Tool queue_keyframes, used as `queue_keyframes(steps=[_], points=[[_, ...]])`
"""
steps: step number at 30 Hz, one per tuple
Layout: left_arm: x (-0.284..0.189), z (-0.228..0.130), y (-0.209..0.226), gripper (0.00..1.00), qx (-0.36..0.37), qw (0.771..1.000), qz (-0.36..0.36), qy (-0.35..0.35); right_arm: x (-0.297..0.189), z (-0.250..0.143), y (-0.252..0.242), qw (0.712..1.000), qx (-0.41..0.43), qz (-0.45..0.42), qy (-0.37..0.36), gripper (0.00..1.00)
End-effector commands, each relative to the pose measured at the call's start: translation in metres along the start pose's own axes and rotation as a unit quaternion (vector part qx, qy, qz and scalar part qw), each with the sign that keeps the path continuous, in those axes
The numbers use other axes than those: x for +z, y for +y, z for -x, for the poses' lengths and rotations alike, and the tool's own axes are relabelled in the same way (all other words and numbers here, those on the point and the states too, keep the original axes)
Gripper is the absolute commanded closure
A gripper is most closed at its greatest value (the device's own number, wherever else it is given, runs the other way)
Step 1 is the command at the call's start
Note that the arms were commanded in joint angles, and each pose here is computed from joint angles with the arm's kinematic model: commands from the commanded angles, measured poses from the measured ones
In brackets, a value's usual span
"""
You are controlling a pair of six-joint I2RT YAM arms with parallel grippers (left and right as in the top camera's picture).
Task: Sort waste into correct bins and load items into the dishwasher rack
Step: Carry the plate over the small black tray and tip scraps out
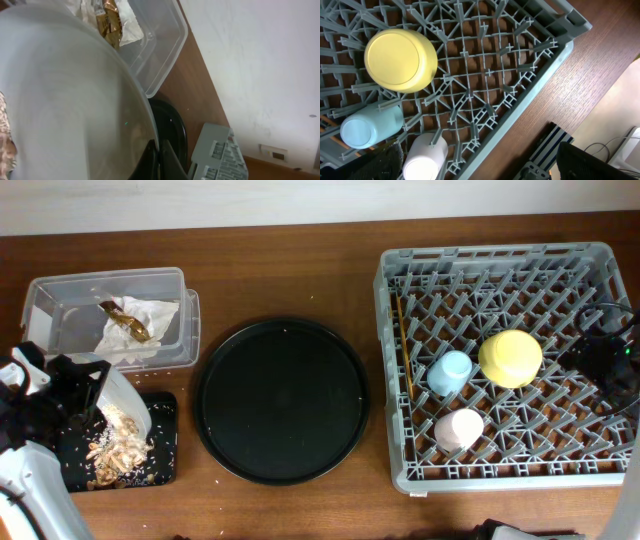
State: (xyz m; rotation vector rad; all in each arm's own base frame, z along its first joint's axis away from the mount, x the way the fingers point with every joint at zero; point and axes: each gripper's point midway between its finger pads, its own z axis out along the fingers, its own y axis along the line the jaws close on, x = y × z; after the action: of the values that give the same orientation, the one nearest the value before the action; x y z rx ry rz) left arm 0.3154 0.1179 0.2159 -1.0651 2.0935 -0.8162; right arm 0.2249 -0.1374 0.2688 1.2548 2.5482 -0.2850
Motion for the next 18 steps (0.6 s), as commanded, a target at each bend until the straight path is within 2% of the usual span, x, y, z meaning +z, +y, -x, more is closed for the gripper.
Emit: queue_keyframes(steps=[1, 2, 3, 6, 7, 10, 11, 12, 13, 14, 15, 16, 17, 18], points=[[-0.003, -0.004, -0.004, 1.0, 0.028, 0.999, -0.02, 0.007, 0.0, 0.001, -0.002, 1.0, 0.01, -0.002, 0.0, 0.01], [-0.005, -0.009, -0.01, 1.0, 0.02, 0.999, -0.043, 0.02, 0.0, 0.001, -0.002, 1.0, 0.01, -0.002, 0.0, 0.01], [-0.005, -0.001, -0.001, 0.99, 0.021, 1.0, -0.018, 0.002, 0.0, 0.001, -0.002, 1.0, 0.01, -0.002, 0.0, 0.01], [-0.007, -0.005, -0.003, 0.99, 0.011, 0.999, -0.038, 0.014, 0.0, 0.001, -0.002, 1.0, 0.01, -0.002, 0.0, 0.01], [-0.009, -0.013, -0.012, 1.0, 0.022, 0.996, -0.075, 0.032, 0.0, 0.001, -0.002, 1.0, 0.01, -0.002, 0.0, 0.01], [-0.008, -0.015, -0.008, 0.99, 0.021, 0.997, -0.066, 0.034, 0.0, 0.001, -0.002, 1.0, 0.01, -0.002, 0.0, 0.01], [-0.007, -0.011, 0.0, 1.0, 0.019, 0.999, -0.041, 0.024, 0.0, 0.001, -0.002, 1.0, 0.01, -0.002, 0.0, 0.01], [-0.011, -0.026, -0.017, 1.0, 0.029, 0.993, -0.1, 0.057, 0.0, 0.001, -0.002, 1.0, 0.01, -0.002, 0.0, 0.01], [-0.009, -0.019, -0.011, 1.0, 0.039, 0.995, -0.079, 0.041, 0.0, 0.001, -0.002, 1.0, 0.01, -0.002, 0.0, 0.01], [-0.011, -0.02, -0.005, 1.0, 0.019, 0.997, -0.067, 0.043, 0.0, 0.001, -0.002, 1.0, 0.01, -0.002, 0.0, 0.01], [-0.014, -0.025, -0.008, 0.99, 0.019, 0.995, -0.087, 0.053, 0.0, 0.001, -0.002, 1.0, 0.01, -0.002, 0.0, 0.01], [-0.012, -0.018, 0.003, 0.99, 0.013, 0.998, -0.056, 0.036, 0.0, 0.001, -0.002, 1.0, 0.01, -0.002, 0.0, 0.01], [-0.016, -0.03, -0.007, 1.0, 0.016, 0.994, -0.094, 0.062, 0.0, 0.001, -0.002, 1.0, 0.01, -0.002, 0.0, 0.01], [-0.015, -0.027, -0.002, 0.99, 0.026, 0.995, -0.079, 0.055, 0.0, 0.001, -0.002, 1.0, 0.01, -0.002, 0.0, 0.01]])
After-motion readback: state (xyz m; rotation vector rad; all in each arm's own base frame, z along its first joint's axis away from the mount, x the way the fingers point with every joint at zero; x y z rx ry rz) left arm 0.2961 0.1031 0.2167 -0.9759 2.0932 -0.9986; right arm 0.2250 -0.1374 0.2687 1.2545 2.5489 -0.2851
